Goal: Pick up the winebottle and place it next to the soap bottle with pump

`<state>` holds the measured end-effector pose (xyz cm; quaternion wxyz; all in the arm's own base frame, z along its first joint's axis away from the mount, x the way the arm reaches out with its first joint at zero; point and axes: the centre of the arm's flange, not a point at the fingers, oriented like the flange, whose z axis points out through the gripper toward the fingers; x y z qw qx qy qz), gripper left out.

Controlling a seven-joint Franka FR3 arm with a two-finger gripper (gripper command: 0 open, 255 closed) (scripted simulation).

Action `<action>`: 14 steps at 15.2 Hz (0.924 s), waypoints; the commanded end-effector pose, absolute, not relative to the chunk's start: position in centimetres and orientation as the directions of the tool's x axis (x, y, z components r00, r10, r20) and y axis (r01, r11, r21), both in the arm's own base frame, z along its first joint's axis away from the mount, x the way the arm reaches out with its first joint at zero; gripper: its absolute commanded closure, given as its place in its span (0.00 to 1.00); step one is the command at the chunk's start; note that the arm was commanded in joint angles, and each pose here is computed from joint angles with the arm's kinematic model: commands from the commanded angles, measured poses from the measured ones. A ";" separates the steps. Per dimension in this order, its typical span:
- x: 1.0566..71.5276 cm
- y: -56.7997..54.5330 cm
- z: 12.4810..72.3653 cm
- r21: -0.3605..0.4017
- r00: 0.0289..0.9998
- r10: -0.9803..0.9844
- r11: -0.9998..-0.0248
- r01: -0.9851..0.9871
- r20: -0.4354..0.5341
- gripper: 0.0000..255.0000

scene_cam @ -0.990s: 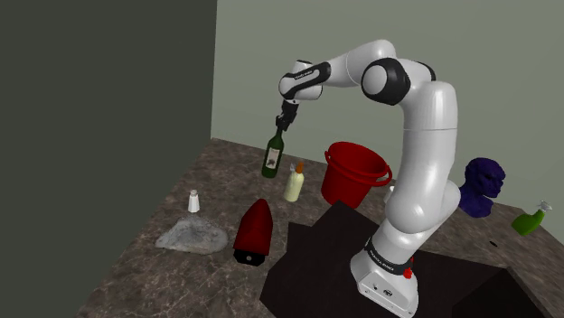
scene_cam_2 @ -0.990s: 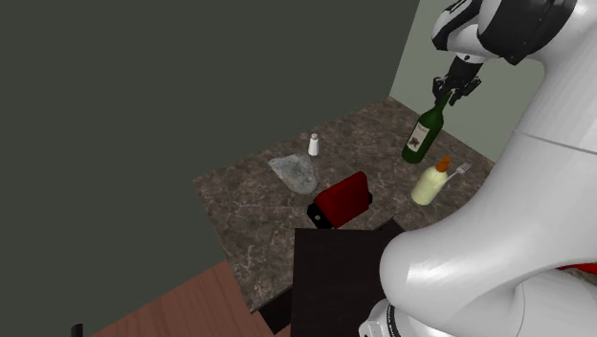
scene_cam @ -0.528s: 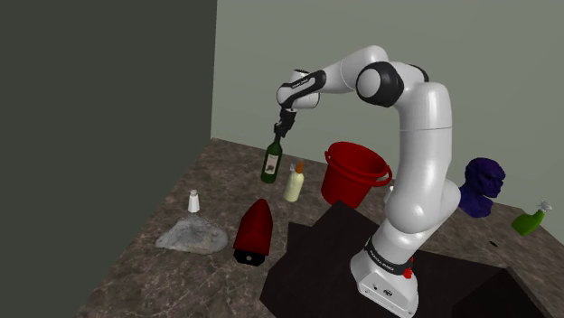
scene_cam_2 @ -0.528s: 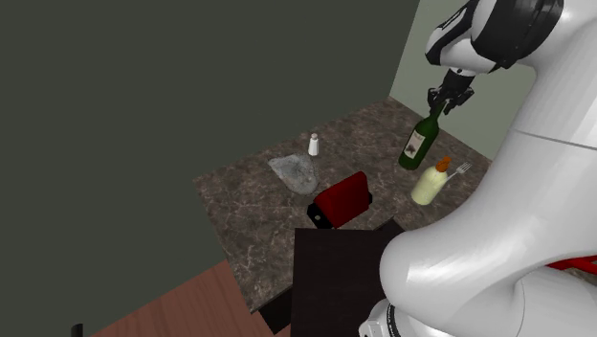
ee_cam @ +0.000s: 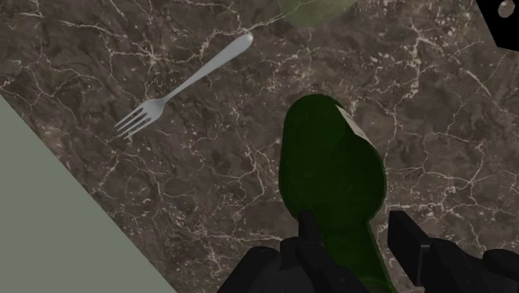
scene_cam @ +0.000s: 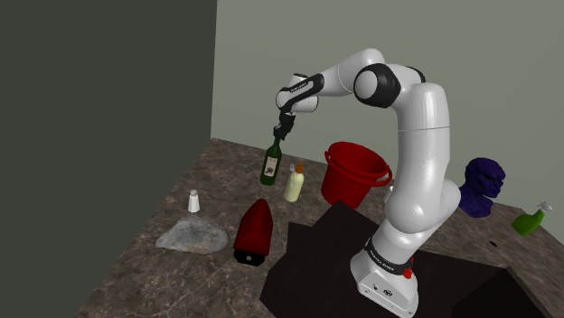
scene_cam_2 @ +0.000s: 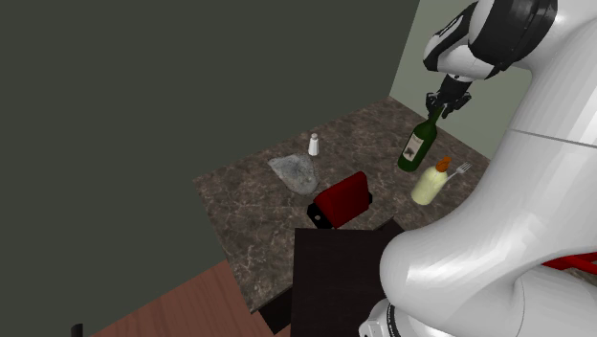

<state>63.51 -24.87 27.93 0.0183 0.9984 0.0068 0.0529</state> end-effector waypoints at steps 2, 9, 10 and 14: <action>63.5 -24.9 28.0 0.038 0.994 0.016 -0.999 0.012 0.106 1.00; 63.4 -24.8 29.3 0.038 0.994 0.016 -0.999 0.012 0.106 0.00; 63.2 -24.8 30.6 0.038 0.994 0.016 -0.999 0.012 0.106 0.00; 63.0 -24.7 32.9 0.038 0.994 0.016 -0.999 0.012 0.106 0.00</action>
